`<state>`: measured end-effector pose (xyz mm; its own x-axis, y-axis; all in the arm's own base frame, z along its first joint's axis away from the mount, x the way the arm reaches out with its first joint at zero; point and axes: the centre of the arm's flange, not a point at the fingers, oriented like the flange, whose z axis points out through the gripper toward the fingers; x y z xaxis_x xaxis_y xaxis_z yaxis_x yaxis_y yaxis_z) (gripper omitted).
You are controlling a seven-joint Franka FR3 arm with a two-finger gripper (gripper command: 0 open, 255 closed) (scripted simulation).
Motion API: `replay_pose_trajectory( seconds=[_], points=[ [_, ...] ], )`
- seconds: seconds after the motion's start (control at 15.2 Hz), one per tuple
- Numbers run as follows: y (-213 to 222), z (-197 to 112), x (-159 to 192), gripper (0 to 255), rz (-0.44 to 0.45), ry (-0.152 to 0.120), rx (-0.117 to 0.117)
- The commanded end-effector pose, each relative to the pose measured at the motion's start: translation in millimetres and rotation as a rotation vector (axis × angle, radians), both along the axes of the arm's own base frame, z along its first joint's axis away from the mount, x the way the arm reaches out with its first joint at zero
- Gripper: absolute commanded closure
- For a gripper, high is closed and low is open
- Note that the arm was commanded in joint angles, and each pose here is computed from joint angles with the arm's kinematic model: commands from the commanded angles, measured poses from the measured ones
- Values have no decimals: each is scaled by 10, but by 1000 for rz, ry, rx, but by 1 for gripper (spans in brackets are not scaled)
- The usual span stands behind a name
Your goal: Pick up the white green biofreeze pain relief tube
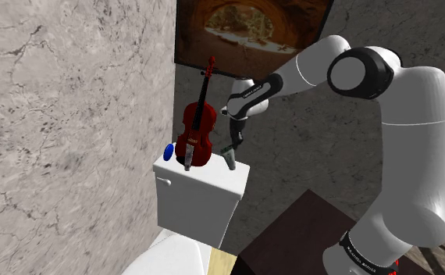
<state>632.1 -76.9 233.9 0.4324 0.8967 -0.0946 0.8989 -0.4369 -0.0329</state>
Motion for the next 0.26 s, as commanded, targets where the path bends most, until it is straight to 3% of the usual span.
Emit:
replay_pose_trajectory(
  seconds=[0.0,0.2],
  points=[
    [-9,100,-1,255,0,0,0],
    [-9,161,0,255,0,0,0]
  ],
)
